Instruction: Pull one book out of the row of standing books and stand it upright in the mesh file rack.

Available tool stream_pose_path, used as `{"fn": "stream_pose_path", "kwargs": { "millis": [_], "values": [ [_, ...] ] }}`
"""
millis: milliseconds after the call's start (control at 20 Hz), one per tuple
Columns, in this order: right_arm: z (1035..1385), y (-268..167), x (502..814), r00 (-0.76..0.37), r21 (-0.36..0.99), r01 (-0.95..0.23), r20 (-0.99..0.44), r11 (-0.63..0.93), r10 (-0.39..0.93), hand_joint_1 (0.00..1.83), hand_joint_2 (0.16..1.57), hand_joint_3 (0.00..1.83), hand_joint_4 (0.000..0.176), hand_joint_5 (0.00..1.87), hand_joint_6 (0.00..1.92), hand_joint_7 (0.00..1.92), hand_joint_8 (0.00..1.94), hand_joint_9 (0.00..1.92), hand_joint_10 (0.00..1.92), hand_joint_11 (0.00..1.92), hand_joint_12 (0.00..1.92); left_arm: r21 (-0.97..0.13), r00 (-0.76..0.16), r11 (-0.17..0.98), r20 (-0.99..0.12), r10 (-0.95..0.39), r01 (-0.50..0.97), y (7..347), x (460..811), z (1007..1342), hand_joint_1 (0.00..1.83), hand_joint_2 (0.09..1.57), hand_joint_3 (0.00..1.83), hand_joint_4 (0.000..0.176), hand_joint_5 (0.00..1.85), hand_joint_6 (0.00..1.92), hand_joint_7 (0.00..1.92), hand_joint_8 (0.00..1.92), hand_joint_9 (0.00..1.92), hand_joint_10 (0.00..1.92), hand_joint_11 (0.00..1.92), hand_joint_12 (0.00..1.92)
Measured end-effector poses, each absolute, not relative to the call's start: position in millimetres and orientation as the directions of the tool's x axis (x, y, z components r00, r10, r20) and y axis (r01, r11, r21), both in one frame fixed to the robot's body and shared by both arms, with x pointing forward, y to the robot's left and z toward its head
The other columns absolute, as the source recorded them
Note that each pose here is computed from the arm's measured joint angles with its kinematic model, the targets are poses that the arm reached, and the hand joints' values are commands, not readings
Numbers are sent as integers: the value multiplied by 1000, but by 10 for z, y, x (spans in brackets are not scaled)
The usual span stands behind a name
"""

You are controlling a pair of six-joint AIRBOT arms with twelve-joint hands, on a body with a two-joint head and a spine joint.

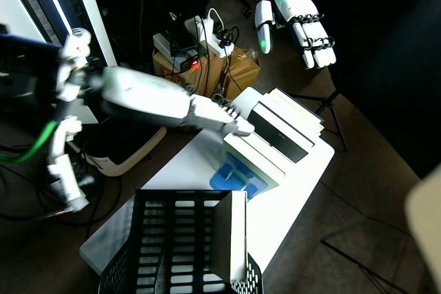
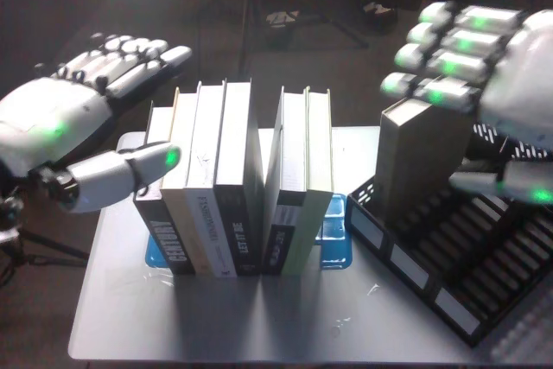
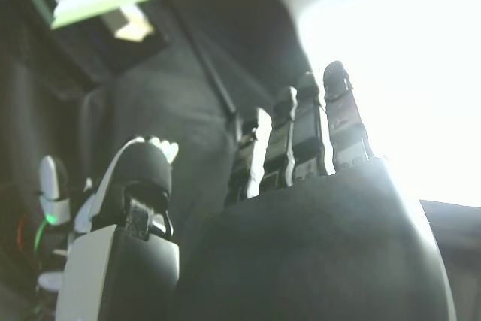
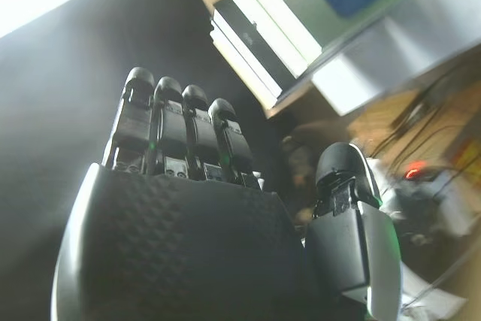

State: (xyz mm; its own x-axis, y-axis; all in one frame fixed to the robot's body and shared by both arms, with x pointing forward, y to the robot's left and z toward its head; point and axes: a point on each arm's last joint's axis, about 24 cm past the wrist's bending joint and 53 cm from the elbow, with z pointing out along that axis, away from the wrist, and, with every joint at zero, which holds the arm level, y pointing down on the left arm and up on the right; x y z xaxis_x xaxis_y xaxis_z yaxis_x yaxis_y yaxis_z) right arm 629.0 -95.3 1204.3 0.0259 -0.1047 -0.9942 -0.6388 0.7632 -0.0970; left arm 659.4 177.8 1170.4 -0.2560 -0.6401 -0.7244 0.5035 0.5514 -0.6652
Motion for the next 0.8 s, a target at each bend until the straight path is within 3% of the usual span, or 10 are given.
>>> {"fn": "stream_pose_path", "kwargs": {
  "millis": [50, 150, 250, 400, 500, 750, 800],
  "values": [
    [12057, -1022, 6272, 16, -62, -629, -998, 775, -67, 46, 1212, 0, 0, 0, 0, 0, 0, 0, 0, 0, 0, -655, -256, 542, -730, -633, 526, 1723, 6576, 11752, 137, 1377, 0, 29, 0, 0, 0, 0, 0, 0, 0, 0],
    [12061, -1090, 6227, -10, -3, -621, -1000, 784, -12, 69, 1225, 5, 0, 0, 0, 0, 0, 0, 0, 0, 0, -653, -268, 529, -731, -628, 542, 1663, 6552, 11774, 212, 1360, 0, 0, 36, 13, 0, 0, 0, 0, 0, 0],
    [12095, -1124, 6187, -4, 17, -617, -1000, 787, 18, 24, 1257, 15, 0, 0, 0, 0, 0, 0, 0, 0, 0, -650, -274, 521, -732, -623, 553, 1620, 6536, 11793, 136, 1370, 0, 0, 42, 12, 0, 0, 0, 0, 0, 0],
    [12092, -1134, 6114, -16, 77, -619, -996, 782, 86, 113, 1248, 4, 0, 0, 0, 0, 0, 0, 0, 0, 0, -655, -282, 508, -727, -626, 560, 1584, 6513, 11797, 177, 1363, 0, 0, 59, 15, 0, 0, 0, 0, 0, 0],
    [12016, -1194, 6085, -48, 120, -611, -992, 782, 115, 75, 1271, 12, 0, 0, 0, 0, 0, 0, 0, 0, 0, -653, -288, 499, -727, -623, 570, 1543, 6482, 11801, 214, 1349, 0, 25, 36, 4, 0, 0, 0, 0, 0, 0],
    [12097, -1291, 6078, -39, 156, -600, -985, 784, 166, 22, 1276, 6, 0, 0, 0, 0, 0, 0, 0, 0, 0, -658, -285, 488, -719, -634, 574, 1552, 6475, 11831, 213, 1354, 0, 22, 29, 4, 0, 0, 0, 0, 0, 0],
    [12107, -1291, 6077, -37, 158, -601, -985, 784, 171, 40, 1281, 7, 0, 0, 0, 0, 0, 0, 0, 0, 0, -660, -285, 489, -717, -636, 570, 1566, 6476, 11819, 181, 1362, 4, 0, 44, 10, 0, 0, 0, 0, 0, 0]
  ]
}}
